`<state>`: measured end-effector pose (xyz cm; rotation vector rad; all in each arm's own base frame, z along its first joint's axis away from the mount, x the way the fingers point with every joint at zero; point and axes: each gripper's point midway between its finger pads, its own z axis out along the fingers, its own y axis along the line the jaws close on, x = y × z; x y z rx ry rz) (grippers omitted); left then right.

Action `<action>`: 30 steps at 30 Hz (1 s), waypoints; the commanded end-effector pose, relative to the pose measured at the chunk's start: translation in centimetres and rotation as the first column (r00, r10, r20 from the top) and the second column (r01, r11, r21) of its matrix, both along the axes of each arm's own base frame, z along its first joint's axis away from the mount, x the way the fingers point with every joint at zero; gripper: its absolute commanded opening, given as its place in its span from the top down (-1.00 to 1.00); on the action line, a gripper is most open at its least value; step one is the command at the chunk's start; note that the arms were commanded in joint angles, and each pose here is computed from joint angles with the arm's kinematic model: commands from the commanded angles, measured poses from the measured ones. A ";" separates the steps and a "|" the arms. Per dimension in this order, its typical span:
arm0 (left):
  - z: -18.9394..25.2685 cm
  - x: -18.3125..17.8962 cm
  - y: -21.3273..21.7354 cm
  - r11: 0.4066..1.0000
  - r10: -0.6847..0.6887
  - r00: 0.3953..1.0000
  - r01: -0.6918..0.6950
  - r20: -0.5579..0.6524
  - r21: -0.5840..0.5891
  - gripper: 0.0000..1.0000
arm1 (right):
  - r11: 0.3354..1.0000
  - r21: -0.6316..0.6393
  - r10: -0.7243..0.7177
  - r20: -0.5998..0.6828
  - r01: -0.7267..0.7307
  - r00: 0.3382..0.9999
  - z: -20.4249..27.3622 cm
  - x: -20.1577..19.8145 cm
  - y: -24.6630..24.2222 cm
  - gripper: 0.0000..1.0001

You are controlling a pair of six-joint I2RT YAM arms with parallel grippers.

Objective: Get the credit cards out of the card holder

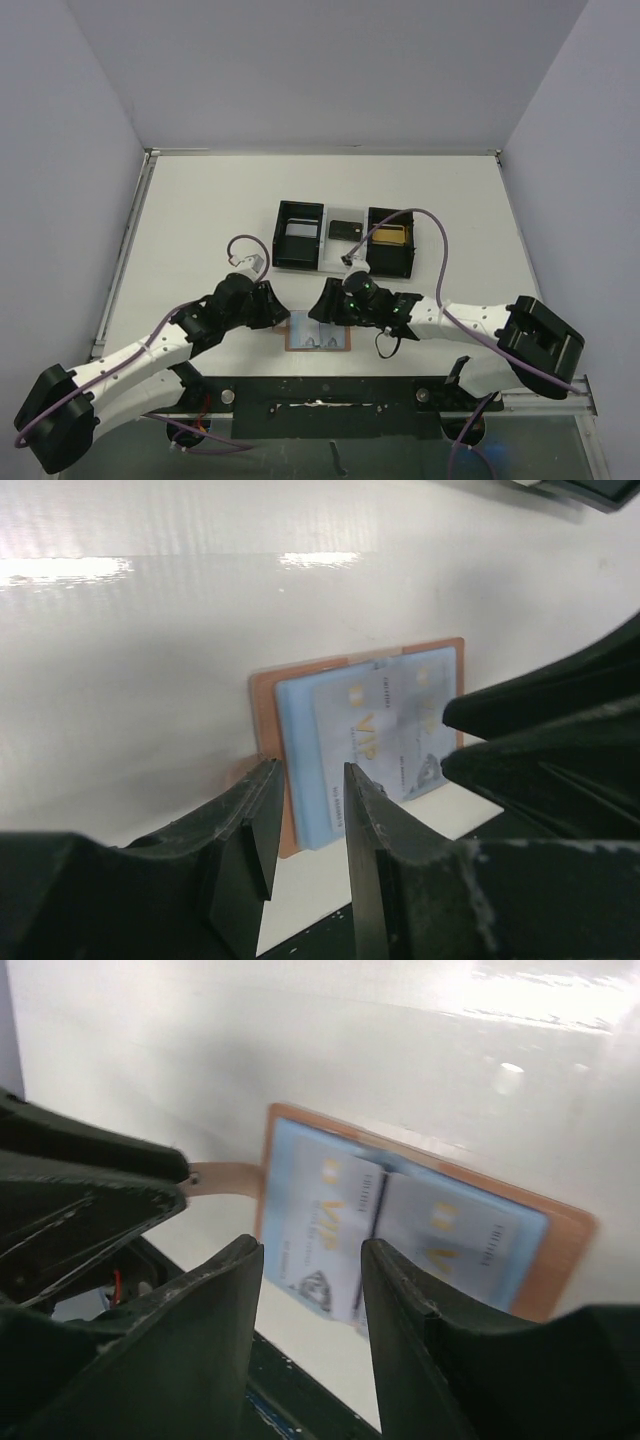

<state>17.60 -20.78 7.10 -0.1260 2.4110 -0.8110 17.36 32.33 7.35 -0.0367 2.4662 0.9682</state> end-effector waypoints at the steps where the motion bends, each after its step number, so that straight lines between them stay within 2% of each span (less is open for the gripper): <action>1: 3.1 0.2 -3.9 0.979 -0.156 0.985 0.164 0.073 -0.122 0.40 | 0.991 0.107 -0.073 -0.024 0.075 0.997 0.1 0.7 -0.9 0.14; 4: 1.7 -0.2 -4.2 0.977 -0.185 0.982 0.187 0.030 -0.101 0.40 | 0.988 0.145 -0.052 -0.048 0.059 0.997 -0.3 0.3 -0.8 0.22; 9: -1.1 -0.5 -3.8 0.985 -0.170 0.984 0.168 -0.058 -0.037 0.39 | 0.986 0.165 -0.020 -0.060 0.029 0.998 -0.7 0.1 0.0 0.41; 12: -2.3 -0.5 -3.3 0.987 -0.157 0.983 0.158 -0.091 0.006 0.40 | 0.986 0.167 -0.009 -0.064 0.020 0.998 -0.9 0.1 0.3 0.46; 20: -3.5 -0.9 -3.1 0.985 -0.165 0.979 0.170 -0.118 0.031 0.43 | 0.990 0.141 0.000 -0.093 0.014 0.996 -2.1 0.0 0.7 0.51; 30: -3.6 -0.9 -3.1 0.984 -0.171 0.978 0.176 -0.120 0.032 0.50 | 0.982 0.187 0.038 -0.089 -0.021 0.995 -1.6 0.0 1.8 0.72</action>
